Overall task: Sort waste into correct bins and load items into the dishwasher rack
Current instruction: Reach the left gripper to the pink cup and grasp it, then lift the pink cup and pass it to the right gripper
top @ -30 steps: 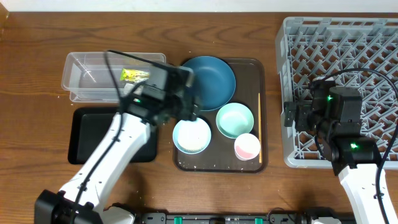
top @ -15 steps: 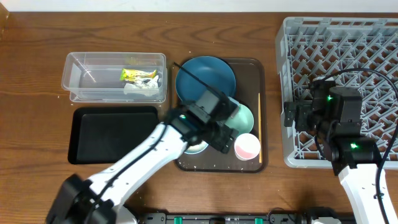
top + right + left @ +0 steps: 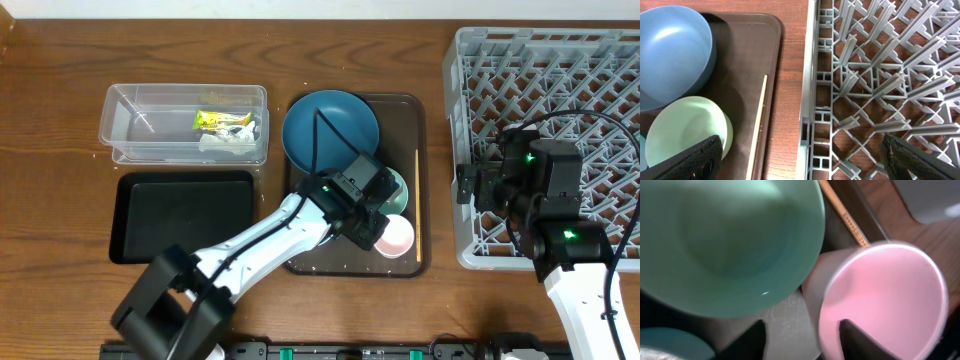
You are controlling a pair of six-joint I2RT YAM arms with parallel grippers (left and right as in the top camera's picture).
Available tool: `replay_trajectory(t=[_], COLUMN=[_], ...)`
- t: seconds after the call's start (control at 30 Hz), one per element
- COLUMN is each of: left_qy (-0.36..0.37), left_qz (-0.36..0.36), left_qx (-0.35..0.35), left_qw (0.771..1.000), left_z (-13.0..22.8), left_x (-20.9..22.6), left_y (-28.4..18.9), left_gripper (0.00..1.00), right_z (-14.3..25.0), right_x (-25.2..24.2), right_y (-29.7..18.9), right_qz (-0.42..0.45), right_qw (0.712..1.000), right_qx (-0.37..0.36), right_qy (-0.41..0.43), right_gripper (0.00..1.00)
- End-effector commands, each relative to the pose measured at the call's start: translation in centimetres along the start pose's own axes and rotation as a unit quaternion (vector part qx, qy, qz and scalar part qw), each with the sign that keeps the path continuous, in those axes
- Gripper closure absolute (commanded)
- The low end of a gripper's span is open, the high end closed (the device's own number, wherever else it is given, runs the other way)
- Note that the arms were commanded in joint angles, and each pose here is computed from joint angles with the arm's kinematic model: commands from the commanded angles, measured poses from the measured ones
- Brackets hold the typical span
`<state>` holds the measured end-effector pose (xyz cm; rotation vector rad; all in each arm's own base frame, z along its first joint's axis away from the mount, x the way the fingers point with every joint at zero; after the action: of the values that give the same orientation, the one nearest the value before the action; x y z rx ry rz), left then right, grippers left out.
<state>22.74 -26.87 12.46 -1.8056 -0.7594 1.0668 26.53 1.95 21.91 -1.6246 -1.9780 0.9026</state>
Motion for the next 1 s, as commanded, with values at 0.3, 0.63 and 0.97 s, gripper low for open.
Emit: replay_trajectory(t=[0.3, 0.63, 0.97], left_qy=[-0.001, -0.007, -0.162], left_qz=[0.000, 0.025, 0.144], left_qx=[-0.002, -0.105, -0.207], left_qw=[1.000, 0.994, 0.954], left_z=[-0.4, -2.4, -5.7], left_x=[0.0, 0.1, 7.3], left_y=[0.6, -6.4, -14.2], left_gripper=[0.93, 0.94, 0.94], right_z=[-0.7, -0.8, -1.9], right_x=[0.2, 0.1, 1.1], right_y=[-0.3, -0.3, -0.2], right_qz=[-0.004, -0.004, -0.056], right_qw=[1.000, 1.000, 0.997], right_qx=[-0.010, -0.011, -0.045], right_qy=[0.001, 0.000, -0.010], right_gripper=[0.01, 0.01, 0.01])
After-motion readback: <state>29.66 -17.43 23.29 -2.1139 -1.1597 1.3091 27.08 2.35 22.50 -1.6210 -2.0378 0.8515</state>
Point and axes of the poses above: each gripper's point midway between its finger pads, its own y axis out along the fingers, its own x axis along the line the jaws close on, z = x × y, the point moved 7 cm from there along -y, back along the fingers, and after that the axes turned 14 degrees about -y, right-handed, at the moved point
